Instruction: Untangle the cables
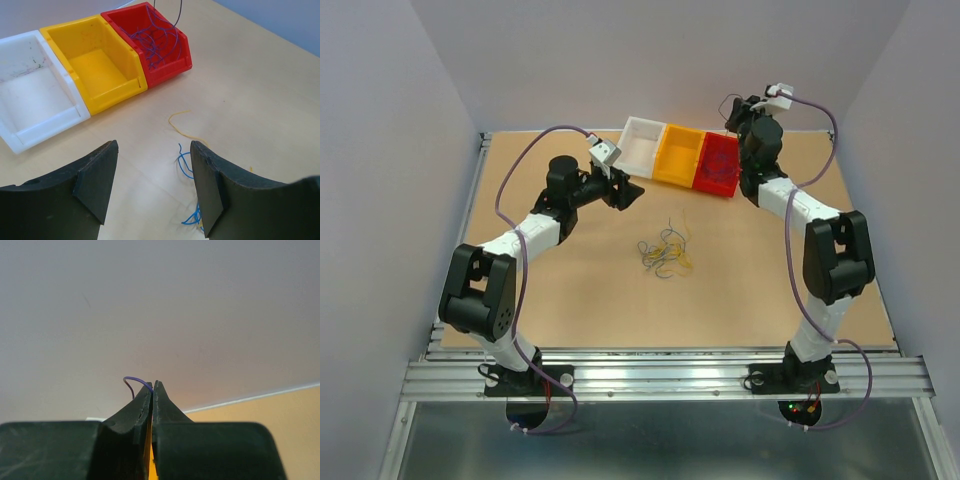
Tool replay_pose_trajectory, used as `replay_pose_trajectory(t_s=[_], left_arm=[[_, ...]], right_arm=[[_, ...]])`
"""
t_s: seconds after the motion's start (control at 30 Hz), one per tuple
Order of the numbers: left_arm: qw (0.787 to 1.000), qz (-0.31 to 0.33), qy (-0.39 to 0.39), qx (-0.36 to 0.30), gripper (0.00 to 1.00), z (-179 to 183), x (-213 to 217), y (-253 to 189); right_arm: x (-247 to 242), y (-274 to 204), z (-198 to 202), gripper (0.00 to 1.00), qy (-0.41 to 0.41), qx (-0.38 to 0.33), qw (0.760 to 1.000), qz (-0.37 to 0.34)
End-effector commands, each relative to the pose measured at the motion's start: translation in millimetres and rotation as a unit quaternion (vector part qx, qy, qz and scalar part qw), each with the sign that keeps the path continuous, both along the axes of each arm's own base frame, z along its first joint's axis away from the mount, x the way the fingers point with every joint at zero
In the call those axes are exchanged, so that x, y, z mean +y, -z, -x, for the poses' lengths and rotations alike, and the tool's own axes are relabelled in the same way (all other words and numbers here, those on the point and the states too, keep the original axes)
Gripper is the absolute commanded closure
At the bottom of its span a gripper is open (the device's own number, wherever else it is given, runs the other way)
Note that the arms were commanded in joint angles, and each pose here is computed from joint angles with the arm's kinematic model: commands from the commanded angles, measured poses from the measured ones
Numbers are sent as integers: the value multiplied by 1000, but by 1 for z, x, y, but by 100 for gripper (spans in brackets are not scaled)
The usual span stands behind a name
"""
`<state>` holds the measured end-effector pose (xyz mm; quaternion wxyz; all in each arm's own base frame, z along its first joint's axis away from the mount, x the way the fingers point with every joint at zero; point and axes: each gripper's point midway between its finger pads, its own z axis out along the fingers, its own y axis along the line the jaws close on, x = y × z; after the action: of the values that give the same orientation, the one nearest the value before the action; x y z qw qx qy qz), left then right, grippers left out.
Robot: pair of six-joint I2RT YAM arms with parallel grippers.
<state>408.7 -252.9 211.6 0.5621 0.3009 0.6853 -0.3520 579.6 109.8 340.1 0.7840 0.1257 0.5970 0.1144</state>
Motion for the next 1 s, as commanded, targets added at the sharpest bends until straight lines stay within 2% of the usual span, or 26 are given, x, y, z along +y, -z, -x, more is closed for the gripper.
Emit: replay_pose_trajectory(t_s=[0.0,0.47,0.63,0.83,0.9,0.93,0.97], left_arm=[[999,18,7,-43,29,6,2,-31],[999,20,13,-48,29,11,1,-35],[999,19,14,-46,29,10,1,-32],[999,19,13,-44,29,10,1,-31],[999,19,13,-45,29,9,1,-32],[999,19,13,-46,29,9,1,-32],[999,19,13,-44,29,9,1,-31]], right_arm=[[1,22,1,99,-13,7,999,-42],[-21,128,-11,99,61,125,990,11],[-44,157,-14,99,120,174,976,50],[-38,192,-28,99,102,228,964,91],[-38,228,-30,99,101,282,948,111],[-36,211,-43,99,106,274,949,112],[-37,224,-42,99,106,306,937,127]])
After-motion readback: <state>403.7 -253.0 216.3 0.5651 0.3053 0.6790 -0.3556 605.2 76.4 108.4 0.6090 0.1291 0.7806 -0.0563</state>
